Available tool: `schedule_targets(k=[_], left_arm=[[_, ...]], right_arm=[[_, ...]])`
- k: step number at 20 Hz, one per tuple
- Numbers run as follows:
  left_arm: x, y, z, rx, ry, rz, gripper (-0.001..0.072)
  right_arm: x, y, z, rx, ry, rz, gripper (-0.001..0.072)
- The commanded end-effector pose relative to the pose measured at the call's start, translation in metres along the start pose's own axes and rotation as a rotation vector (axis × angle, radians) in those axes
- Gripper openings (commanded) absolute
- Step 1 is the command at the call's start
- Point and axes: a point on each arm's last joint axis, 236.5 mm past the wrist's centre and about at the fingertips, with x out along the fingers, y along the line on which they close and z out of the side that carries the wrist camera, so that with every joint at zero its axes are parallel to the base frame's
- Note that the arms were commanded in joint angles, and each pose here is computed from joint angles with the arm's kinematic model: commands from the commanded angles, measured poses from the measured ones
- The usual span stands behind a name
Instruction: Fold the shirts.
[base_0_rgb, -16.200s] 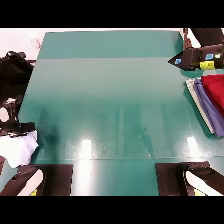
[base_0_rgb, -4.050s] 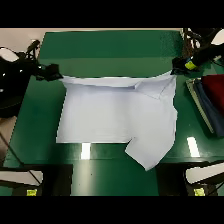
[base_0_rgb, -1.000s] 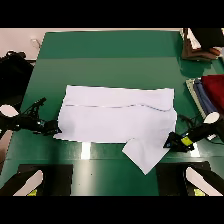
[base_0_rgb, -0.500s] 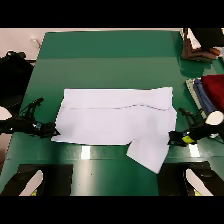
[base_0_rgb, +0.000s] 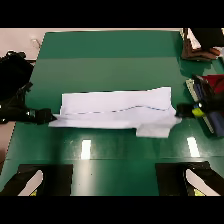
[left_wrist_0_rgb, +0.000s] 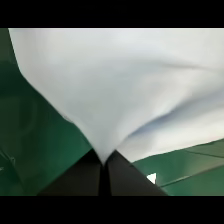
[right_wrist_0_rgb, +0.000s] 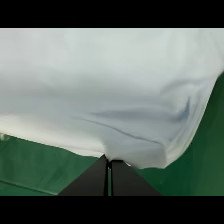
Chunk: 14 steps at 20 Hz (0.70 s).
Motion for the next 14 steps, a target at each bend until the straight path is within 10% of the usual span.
schedule_targets(k=[1, 8, 9, 10, 11, 14], left_arm=[[0.025, 0.018, 0.062, -0.040, -0.073, 0.010, 0.0025], [0.088, 0.040, 0.116, -0.115, 0.008, -0.055, 0.0028], [0.089, 0.040, 0.118, -0.115, 0.008, -0.054, 0.0089], [0.087, 0.039, 0.121, -0.113, 0.001, -0.055, 0.0451], [0.083, 0.038, 0.124, -0.108, -0.003, -0.053, 0.0567], [0.056, 0.039, 0.129, -0.064, 0.021, -0.018, 0.0518]], right_arm=[[0.023, 0.007, 0.073, -0.026, -0.001, 0.005, 0.0014], [0.065, 0.005, 0.151, -0.016, 0.029, 0.016, 0.0018], [0.063, 0.008, 0.159, -0.008, 0.014, 0.043, 0.0080], [0.058, 0.016, 0.168, -0.006, -0.008, 0.093, 0.0241], [0.048, 0.022, 0.176, -0.023, -0.037, 0.147, 0.0270], [0.022, 0.003, 0.170, -0.038, -0.055, 0.193, 0.0387]])
